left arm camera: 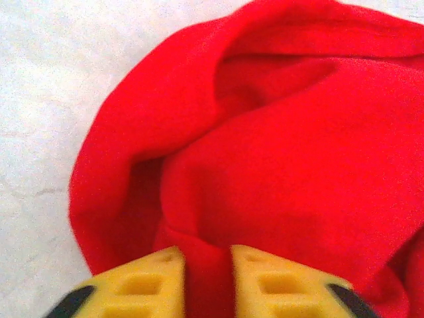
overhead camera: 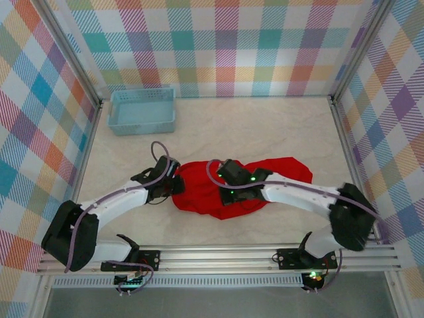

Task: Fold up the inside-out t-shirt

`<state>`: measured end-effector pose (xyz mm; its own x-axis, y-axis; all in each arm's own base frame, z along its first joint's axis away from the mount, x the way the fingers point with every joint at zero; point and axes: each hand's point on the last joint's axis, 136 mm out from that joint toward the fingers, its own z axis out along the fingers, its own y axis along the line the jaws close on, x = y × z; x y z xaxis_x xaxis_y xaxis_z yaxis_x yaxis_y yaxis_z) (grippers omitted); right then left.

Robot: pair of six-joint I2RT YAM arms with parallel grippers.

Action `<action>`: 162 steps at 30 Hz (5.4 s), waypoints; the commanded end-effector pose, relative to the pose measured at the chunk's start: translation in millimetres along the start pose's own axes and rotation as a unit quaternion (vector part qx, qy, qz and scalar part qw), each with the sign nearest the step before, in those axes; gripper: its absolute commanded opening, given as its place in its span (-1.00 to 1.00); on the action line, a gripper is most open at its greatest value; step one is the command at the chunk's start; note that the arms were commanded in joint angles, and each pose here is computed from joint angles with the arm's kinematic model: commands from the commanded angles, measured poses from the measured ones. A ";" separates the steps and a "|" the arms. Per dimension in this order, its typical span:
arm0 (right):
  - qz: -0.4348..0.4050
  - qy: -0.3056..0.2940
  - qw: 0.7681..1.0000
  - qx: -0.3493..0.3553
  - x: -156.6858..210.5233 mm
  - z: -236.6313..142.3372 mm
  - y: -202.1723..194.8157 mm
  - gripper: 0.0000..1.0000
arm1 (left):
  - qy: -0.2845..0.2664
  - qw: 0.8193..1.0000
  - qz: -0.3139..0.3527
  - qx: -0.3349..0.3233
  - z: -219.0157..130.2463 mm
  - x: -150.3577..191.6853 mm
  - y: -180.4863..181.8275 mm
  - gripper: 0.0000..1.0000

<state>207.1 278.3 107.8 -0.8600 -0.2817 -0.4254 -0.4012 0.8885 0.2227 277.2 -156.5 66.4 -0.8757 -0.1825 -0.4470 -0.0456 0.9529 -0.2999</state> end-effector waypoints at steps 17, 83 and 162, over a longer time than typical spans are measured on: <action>0.029 -0.177 0.982 0.051 -4.5 -124.6 -72.1 -1.00 | -0.039 0.998 0.038 -0.028 -42.7 -54.3 -41.0 -0.37; -0.042 -0.230 0.963 -0.134 -13.1 -153.5 7.1 -1.00 | -0.070 0.989 0.107 -0.069 48.0 -23.0 -94.8 -0.36; 0.092 -0.134 0.985 0.061 -20.3 -66.9 -121.5 -1.00 | -0.035 0.989 0.144 -0.008 -58.6 46.4 -67.5 -0.25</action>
<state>251.2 152.2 143.6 -0.8106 -0.0072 -0.5856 -0.1760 0.9567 0.2319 220.3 -236.1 145.0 -0.7731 0.0391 -0.6331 0.2619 0.9288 -0.2624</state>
